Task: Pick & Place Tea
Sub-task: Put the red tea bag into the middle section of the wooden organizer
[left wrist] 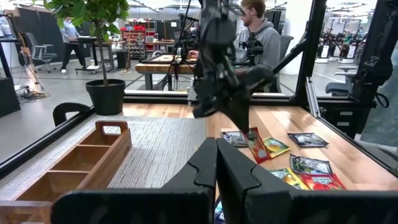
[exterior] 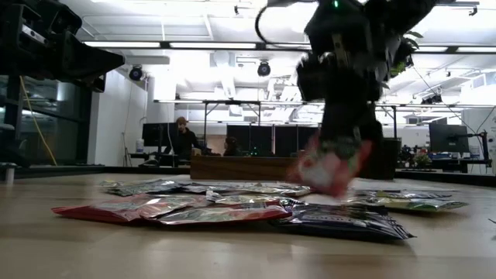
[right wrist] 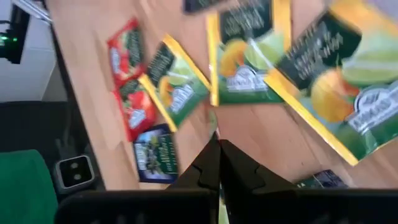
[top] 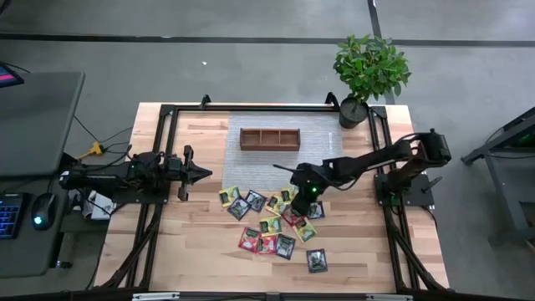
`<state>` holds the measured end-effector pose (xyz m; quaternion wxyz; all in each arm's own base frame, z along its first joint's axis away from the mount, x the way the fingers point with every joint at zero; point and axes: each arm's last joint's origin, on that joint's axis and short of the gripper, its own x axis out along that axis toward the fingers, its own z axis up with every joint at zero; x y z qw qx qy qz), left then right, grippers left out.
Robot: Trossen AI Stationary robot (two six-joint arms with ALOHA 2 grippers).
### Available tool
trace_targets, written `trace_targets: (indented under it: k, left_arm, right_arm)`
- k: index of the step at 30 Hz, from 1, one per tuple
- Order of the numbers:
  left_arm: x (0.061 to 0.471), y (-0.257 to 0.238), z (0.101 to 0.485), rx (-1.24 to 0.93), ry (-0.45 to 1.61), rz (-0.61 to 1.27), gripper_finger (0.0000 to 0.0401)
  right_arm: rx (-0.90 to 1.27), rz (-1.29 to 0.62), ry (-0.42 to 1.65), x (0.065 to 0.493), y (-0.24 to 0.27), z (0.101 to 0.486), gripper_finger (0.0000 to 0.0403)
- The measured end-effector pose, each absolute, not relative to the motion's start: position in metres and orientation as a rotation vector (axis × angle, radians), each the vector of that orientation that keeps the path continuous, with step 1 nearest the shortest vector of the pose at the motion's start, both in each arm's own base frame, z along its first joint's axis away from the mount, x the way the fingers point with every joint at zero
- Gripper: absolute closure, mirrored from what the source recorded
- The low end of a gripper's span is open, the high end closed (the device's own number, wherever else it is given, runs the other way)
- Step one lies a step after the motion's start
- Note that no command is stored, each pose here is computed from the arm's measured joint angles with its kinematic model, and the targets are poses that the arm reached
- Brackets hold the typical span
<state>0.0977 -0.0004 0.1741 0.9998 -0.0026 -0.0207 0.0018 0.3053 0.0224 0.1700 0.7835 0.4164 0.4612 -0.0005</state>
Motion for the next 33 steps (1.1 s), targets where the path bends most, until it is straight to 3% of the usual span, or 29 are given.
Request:
trace_targets:
  k: [11,17,33]
  left_arm:
    - [0.098,0.000,0.174,-0.005,-0.042,0.004,0.0401]
    - [0.098,0.000,0.174,-0.005,-0.041,0.003,0.0401]
    - [0.098,0.000,0.174,-0.005,-0.042,0.003,0.0401]
  right_arm:
    - [0.563,-0.090,1.019,0.324,-0.011,0.271,0.0403]
    - [0.378,-0.111,1.108,0.335,-0.033,0.304,0.0403]
    - [-0.174,-0.124,1.243,0.403,-0.100,0.307,0.0403]
